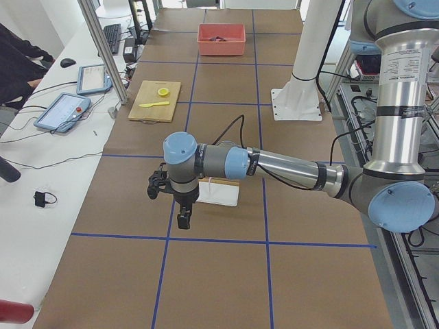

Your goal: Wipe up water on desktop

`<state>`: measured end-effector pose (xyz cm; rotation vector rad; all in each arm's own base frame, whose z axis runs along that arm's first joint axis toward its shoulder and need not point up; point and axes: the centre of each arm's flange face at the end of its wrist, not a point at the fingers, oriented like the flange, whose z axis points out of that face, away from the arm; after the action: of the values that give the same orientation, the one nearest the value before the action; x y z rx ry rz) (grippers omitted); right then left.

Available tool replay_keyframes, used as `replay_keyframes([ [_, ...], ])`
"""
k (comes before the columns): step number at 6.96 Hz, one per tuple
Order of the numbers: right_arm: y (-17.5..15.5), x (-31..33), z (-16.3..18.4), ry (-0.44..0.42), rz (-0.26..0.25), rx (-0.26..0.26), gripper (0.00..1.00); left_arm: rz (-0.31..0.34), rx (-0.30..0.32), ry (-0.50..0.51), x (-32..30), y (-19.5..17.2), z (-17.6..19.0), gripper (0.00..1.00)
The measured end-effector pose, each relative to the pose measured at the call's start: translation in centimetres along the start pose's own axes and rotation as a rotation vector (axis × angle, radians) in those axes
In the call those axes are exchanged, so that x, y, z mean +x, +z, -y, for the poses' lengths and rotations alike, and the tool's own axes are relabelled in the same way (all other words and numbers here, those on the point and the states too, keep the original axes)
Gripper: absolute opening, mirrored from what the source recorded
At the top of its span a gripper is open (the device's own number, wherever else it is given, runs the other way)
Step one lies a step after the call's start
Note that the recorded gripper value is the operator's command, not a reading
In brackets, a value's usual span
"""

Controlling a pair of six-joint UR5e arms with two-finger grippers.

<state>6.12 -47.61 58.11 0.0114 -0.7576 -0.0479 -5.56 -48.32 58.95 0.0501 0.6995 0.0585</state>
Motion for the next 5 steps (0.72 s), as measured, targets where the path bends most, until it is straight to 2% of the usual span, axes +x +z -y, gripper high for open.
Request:
replay_keyframes([
  [3,0.1,3.0,-0.5,0.044,0.001,0.001,1.00,-0.063,-0.032,-0.048,-1.7,1.8,-1.0,0.98],
  [5,1.0,4.7,-0.5,0.033,0.003,0.002,1.00,-0.076,-0.031,-0.085,-3.5,1.8,-2.5,0.98],
])
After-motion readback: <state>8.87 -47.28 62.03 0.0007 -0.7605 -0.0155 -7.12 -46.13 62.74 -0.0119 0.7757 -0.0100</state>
